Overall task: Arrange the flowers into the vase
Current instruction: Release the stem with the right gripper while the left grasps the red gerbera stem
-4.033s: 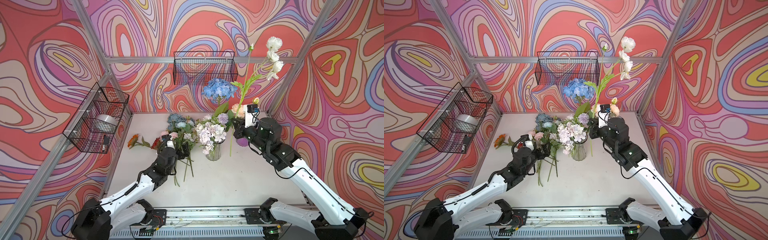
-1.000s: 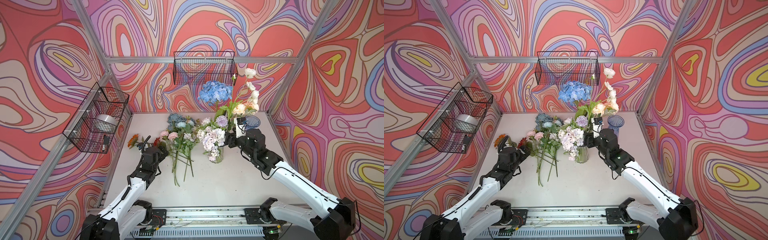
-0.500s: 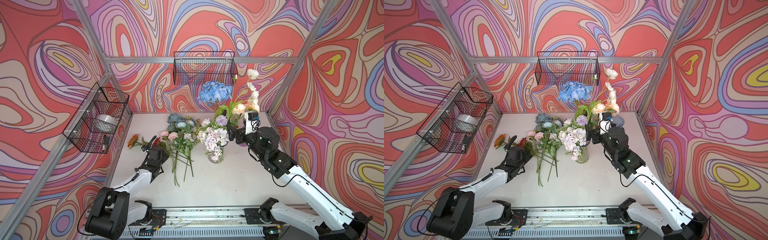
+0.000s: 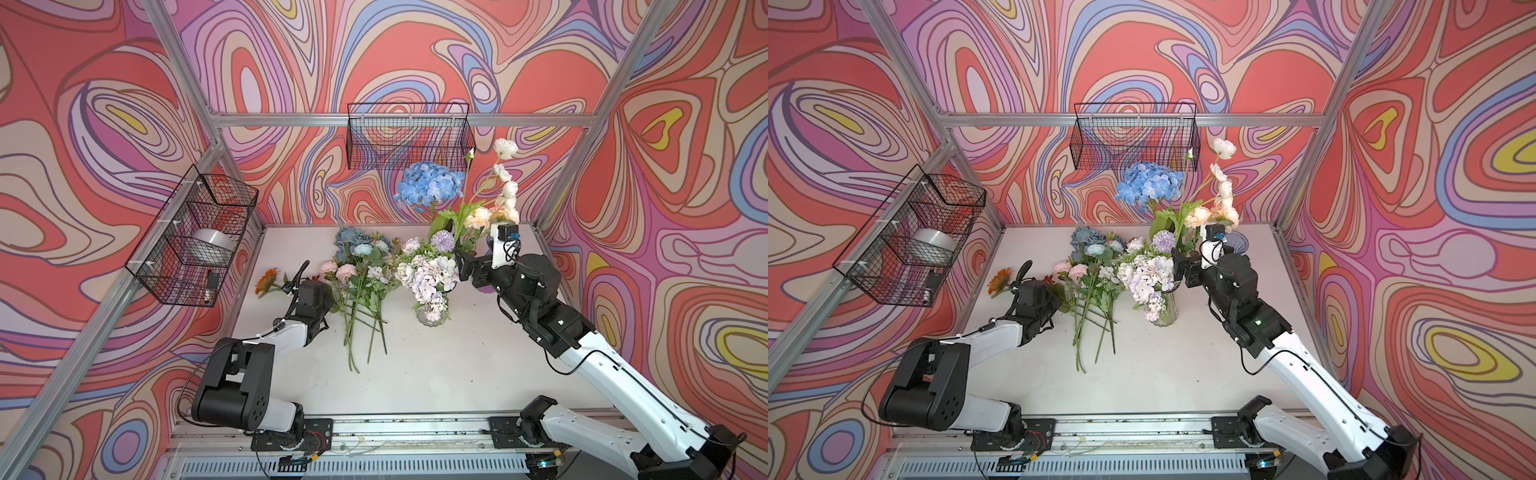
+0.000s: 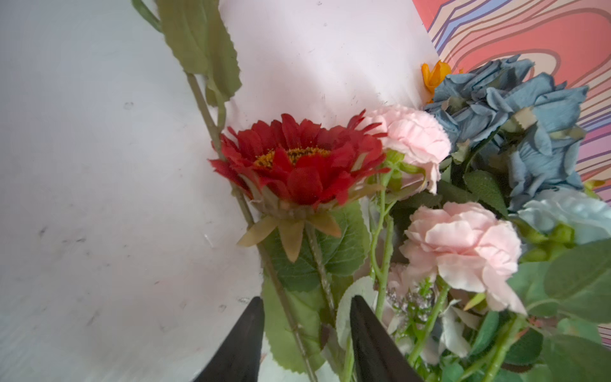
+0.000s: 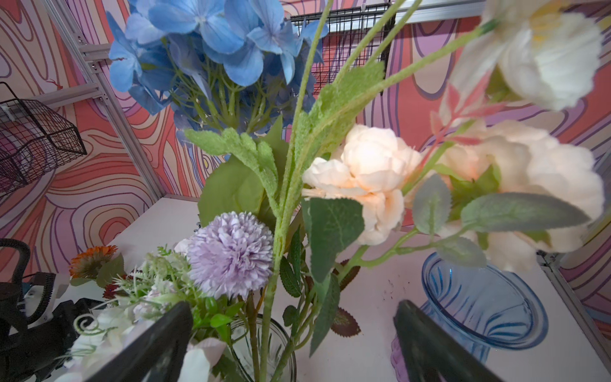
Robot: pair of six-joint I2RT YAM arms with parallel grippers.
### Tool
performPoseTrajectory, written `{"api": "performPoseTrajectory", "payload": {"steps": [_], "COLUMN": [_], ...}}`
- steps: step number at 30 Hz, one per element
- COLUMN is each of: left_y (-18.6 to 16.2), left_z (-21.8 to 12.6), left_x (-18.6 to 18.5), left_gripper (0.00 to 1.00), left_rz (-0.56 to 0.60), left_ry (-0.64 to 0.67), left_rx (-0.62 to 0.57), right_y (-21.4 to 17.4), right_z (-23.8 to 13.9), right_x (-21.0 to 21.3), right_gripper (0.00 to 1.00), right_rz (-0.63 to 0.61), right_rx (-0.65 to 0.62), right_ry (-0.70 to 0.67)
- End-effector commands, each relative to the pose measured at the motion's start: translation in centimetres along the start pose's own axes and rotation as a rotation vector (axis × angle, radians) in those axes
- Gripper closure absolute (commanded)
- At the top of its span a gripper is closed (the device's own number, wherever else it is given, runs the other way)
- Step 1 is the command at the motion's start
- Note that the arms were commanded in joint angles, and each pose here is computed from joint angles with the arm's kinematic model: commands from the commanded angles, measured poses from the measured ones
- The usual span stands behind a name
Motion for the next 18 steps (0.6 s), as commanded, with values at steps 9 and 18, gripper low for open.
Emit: {"api": "performPoseTrajectory", "payload": {"steps": [9,18], "left_y": [-0.8,-1.0], "left_z": [1.5,1.4], "left_x": [0.1,0.9], "left_gripper": [0.68,0.66], "left_rz": [-0.098,-0.09], "left_ry": [-0.001,0.054], "left_rx": [0.053,0.08], "right_y": [0.5,0.5], "right_z": [-0.6,-0.9], "right_x": [-0.6,-0.8], "right_gripper": [0.02,0.02], "right_rz": [-0.012,-0.016], "right_rx": [-0.037,-0.037], "right_ry": [-0.029,-0.041]}}
Point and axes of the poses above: each gripper's point midway between its finger pads, its own z axis out along the fingers, its own x axis along the line the jaws close on, y = z × x, the point moved 2 cm from there along -z, back along the fingers, and after that the axes turned 3 degrees about z, right-handed, at the moved point
